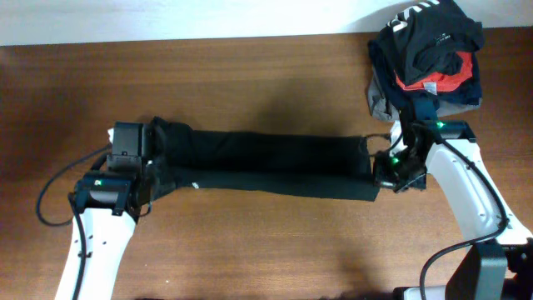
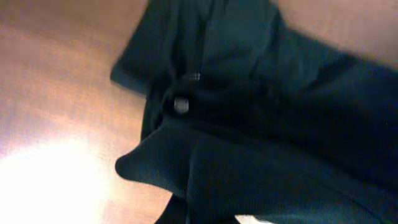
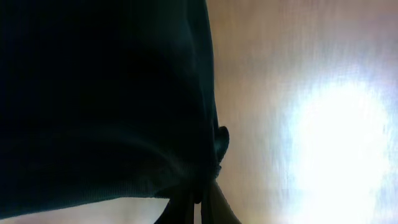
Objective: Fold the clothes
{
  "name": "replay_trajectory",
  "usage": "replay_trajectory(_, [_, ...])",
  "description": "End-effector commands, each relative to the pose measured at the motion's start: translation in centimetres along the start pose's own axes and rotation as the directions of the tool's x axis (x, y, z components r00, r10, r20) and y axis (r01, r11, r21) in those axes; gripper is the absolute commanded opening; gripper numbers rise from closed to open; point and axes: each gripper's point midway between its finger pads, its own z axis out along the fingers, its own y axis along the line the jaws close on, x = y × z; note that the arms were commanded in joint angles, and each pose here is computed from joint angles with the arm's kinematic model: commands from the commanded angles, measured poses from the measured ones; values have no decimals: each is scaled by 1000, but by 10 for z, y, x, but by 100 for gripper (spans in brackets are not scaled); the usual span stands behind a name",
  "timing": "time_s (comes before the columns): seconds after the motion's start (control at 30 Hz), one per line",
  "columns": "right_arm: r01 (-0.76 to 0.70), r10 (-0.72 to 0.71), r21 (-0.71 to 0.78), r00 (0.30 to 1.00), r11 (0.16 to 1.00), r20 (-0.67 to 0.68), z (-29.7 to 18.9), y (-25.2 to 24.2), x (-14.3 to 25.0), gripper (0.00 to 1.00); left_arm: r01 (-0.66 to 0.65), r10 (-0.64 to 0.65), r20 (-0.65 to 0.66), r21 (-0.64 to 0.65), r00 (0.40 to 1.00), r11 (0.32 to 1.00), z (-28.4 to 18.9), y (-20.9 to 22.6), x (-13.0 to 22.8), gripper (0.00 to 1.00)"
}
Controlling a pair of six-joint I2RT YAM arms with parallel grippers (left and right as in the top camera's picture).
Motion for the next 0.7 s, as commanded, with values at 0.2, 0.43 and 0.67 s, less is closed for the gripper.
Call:
replay_trajectory(0.2, [26,-18,-33,975,999,222,-12,9,-55,4,-17,24,60,-116,998,993,28,7,-29,1])
replay_trajectory(0.43, [34,-22,-40,965,999,263,-1,11,-75,4,-25,30,39,-125,999,992,71,-7,-38,0])
replay_trajectory(0.67, [28,-20,-36,976,999,216,28,10,-82,4,-42,51,51,-178,997,983,101,-7,-46,0])
